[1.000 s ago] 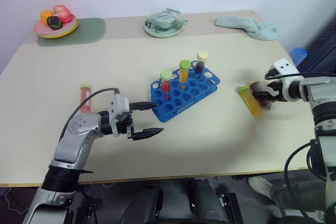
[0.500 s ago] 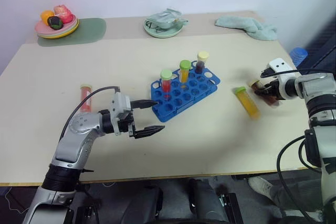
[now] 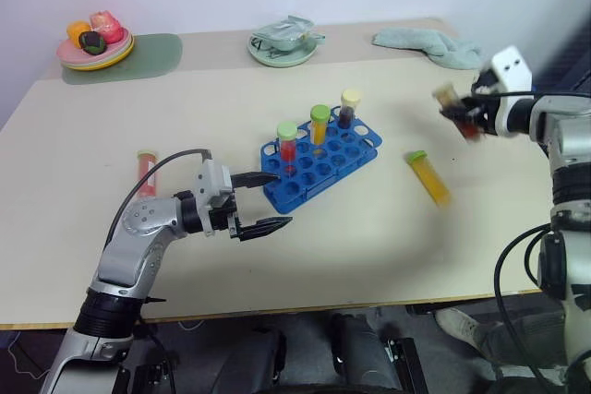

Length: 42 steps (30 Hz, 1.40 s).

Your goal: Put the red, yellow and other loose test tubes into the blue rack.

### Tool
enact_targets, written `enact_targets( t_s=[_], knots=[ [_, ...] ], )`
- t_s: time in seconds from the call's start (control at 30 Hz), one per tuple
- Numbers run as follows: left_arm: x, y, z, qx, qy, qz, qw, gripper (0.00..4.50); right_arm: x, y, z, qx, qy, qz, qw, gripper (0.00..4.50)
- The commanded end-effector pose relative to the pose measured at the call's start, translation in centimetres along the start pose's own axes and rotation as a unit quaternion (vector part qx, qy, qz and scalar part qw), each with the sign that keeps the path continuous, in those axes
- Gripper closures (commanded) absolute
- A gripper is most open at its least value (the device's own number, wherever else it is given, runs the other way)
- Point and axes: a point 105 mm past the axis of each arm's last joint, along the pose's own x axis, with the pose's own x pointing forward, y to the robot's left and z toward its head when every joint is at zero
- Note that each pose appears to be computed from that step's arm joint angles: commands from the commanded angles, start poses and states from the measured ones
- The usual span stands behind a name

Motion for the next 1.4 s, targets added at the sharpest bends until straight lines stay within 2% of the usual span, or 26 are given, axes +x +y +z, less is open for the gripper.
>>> enact_targets(
  t_s=[0.03, 0.2, 0.4, 0.73, 0.97, 1.4],
  knots=[
    [-0.6, 0.6, 0.8, 0.01, -0.01, 0.017, 1.0, 0.16, 0.1, 3.8, 3.0, -0.008, -0.148, 0.013, 0.989, 3.32],
    [-1.3, 1.4, 0.7, 0.007, -0.006, 0.028, 1.0, 0.16, 1.7, 7.7, 1.7, 0.0, -0.266, -0.041, 0.963, 3.32],
    [-2.3, 1.7, 0.5, 0.003, -0.001, 0.035, 0.999, 0.16, 3.5, 9.0, -0.1, 0.039, -0.323, -0.086, 0.942, 3.32],
    [-3.5, 1.3, 0.9, 0.001, 0.009, 0.058, 0.998, 0.16, 5.7, 10.8, -2.8, 0.088, -0.339, -0.085, 0.933, 3.32],
    [-3.5, 1.0, 1.5, 0.001, 0.011, 0.064, 0.998, 0.16, 7.6, 11.9, -2.5, 0.121, -0.351, -0.08, 0.925, 3.32],
    [-3.5, 0.7, 1.9, -0.001, 0.014, 0.065, 0.998, 0.16, 7.9, 11.4, -4.6, 0.147, -0.337, -0.114, 0.923, 3.32]
  ],
)
